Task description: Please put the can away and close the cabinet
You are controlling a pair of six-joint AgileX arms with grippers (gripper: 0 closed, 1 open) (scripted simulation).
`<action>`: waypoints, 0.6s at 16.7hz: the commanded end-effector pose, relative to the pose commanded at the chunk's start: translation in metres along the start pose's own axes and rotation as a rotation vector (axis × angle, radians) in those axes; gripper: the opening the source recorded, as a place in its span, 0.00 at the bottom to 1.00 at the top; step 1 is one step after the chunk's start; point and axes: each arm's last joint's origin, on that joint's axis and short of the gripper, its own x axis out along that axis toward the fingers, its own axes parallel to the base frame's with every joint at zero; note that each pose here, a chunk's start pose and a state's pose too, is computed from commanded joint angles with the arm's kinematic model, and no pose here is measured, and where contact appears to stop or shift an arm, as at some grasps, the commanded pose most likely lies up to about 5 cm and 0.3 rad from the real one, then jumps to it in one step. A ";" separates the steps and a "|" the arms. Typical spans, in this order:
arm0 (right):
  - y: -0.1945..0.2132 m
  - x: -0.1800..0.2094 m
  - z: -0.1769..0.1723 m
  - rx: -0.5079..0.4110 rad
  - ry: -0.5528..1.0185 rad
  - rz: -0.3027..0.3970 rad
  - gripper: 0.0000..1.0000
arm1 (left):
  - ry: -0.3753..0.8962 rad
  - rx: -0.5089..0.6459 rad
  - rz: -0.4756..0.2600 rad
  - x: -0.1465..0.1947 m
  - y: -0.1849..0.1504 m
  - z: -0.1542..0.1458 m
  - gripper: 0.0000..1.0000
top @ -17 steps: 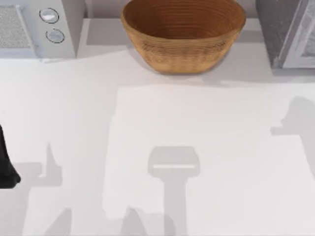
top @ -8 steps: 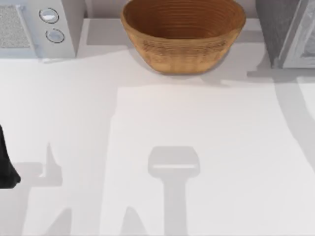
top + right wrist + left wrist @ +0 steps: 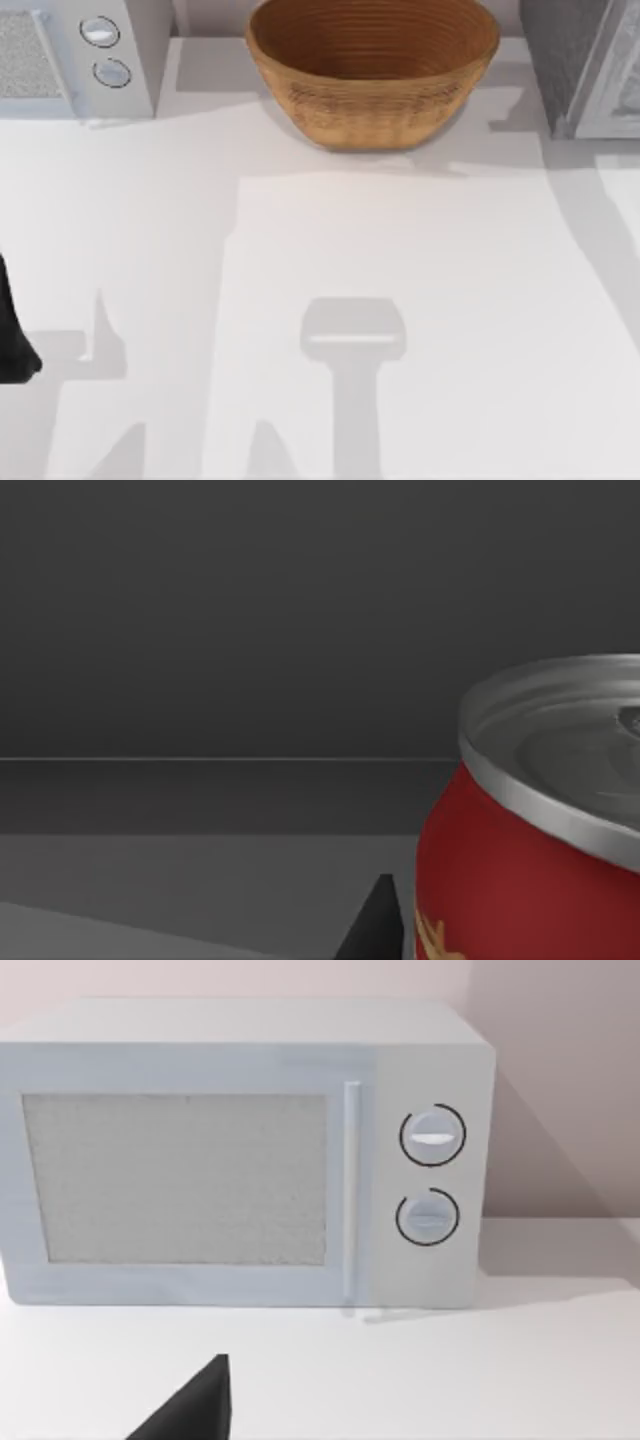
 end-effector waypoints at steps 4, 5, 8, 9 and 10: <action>-0.001 0.002 0.001 0.002 0.001 -0.003 0.00 | 0.000 0.000 0.000 0.000 0.000 0.000 1.00; 0.000 0.007 0.002 0.001 0.005 -0.003 0.00 | 0.000 0.000 0.000 0.000 0.000 0.000 1.00; 0.001 0.031 0.010 -0.002 0.016 -0.006 0.00 | 0.000 0.000 0.000 0.000 0.000 0.000 1.00; 0.002 0.041 0.014 -0.002 0.016 -0.007 0.00 | 0.000 0.000 0.000 0.000 0.000 0.000 1.00; 0.002 0.051 0.019 -0.002 0.013 -0.009 0.00 | 0.000 0.000 0.000 0.000 0.000 0.000 1.00</action>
